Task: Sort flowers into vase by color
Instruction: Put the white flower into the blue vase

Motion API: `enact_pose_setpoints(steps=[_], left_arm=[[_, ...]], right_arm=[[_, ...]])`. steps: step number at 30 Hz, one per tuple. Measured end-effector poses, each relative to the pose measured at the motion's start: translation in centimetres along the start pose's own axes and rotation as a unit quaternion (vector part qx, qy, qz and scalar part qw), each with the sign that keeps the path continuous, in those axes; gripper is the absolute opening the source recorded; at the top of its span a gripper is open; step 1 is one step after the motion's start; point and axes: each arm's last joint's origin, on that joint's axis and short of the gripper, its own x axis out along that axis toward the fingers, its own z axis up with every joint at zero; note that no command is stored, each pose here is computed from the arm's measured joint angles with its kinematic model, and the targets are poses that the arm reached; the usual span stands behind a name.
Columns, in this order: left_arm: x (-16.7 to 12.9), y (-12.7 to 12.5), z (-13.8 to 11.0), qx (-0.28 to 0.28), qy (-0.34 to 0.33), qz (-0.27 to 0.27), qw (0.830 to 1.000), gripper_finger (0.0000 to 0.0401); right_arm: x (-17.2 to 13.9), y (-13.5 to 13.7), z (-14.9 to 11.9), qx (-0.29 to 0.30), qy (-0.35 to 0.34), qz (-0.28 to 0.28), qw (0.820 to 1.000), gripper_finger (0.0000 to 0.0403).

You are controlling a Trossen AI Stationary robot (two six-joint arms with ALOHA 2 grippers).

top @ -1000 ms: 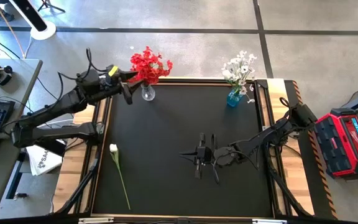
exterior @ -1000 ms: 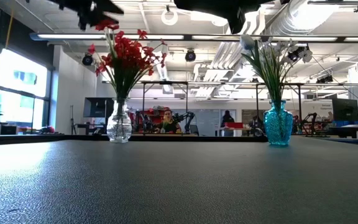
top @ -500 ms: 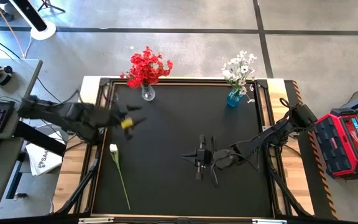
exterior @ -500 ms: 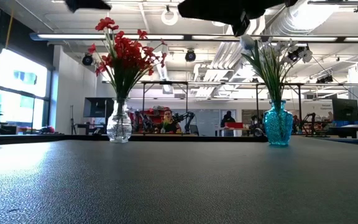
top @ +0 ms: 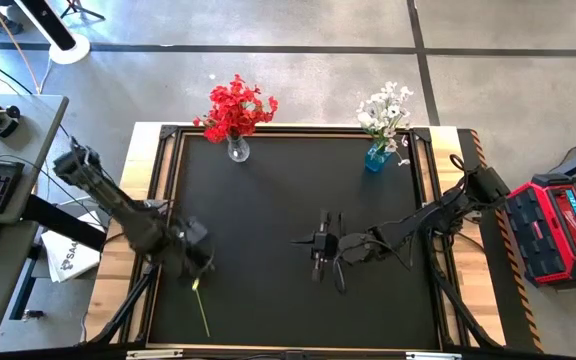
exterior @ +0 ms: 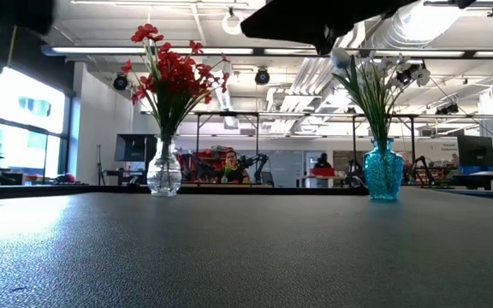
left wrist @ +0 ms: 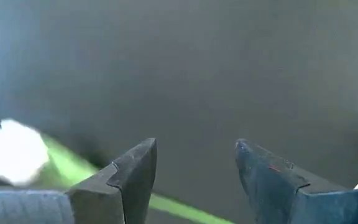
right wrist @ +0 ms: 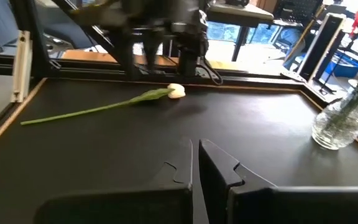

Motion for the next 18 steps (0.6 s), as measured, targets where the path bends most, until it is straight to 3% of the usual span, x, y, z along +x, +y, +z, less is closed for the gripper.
enact_pose_setpoints(steps=[5,8,13,18], left_arm=[[1.5,-1.0,-4.2,-0.087,0.063,0.047,0.993,0.0204],[2.2,-1.1,-6.1,-0.126,0.064,0.077,0.987,0.0204],[3.6,-1.0,-7.6,-0.16,-0.005,0.107,0.981,0.0204],[4.7,-0.5,-8.1,-0.182,0.015,0.187,0.965,0.0204]], right_arm=[[0.1,-0.2,-0.1,0.002,0.006,-0.003,1.0,0.0],[0.1,-0.2,-0.2,0.002,0.007,-0.003,1.0,0.0],[0.1,-0.3,-0.2,0.009,0.008,-0.004,1.0,0.0],[0.1,-0.3,-0.2,0.023,0.008,-0.004,1.0,0.0]])
